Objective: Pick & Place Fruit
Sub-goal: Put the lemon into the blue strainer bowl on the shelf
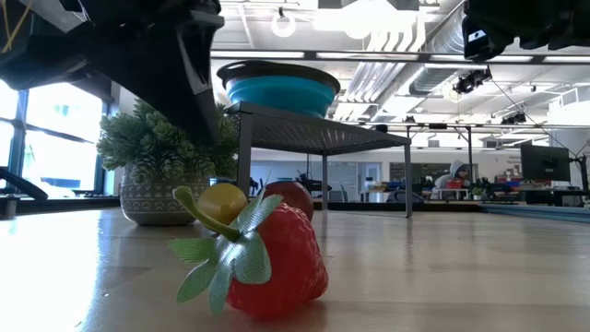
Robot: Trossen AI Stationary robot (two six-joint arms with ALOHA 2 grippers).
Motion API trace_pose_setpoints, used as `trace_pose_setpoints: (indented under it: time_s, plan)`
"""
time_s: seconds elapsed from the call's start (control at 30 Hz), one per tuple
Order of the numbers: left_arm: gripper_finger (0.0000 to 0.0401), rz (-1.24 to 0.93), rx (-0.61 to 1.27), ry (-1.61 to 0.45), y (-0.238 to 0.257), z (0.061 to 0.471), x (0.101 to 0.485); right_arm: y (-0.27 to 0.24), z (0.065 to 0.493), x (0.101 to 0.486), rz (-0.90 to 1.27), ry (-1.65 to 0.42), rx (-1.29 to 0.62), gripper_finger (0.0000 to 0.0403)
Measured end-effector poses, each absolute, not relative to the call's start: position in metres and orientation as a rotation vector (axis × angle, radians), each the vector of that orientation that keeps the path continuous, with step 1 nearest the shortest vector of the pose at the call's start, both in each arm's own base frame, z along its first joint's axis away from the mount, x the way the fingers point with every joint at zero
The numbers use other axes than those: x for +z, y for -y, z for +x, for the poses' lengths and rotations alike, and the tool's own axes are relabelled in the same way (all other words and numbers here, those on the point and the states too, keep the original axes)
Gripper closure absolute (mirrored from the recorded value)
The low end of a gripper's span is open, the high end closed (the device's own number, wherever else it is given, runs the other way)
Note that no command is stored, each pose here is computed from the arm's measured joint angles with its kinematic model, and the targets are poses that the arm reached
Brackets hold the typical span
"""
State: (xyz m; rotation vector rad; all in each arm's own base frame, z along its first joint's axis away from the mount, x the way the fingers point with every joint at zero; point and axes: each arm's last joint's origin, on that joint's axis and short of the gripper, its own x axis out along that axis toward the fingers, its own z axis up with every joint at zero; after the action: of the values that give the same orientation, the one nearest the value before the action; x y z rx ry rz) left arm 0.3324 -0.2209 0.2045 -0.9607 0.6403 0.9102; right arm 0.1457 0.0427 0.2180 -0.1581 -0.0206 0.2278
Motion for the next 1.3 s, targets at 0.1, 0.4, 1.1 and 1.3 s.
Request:
trace_pose_setpoints:
  time_s: [0.1,0.4,1.1,1.3]
  plan:
    - [0.0401,-0.94,0.9,-0.653,0.221,0.333,0.204,-0.043,0.146,0.217,-0.16,0.013,0.227,0.04]
    - [0.0384,-0.915,0.897,-0.666,0.22,0.332,0.204,-0.043,0.146,0.216,-0.164,-0.001,0.228,0.04]
    - [0.0108,-0.965,0.966,-0.772,0.182,0.355,0.2,-0.042,0.146,0.212,-0.167,-0.038,0.227,0.04]
    - [0.0068,-0.931,0.993,-0.792,0.181,0.352,0.198,-0.042,0.146,0.212,-0.166,-0.038,0.227,0.04]
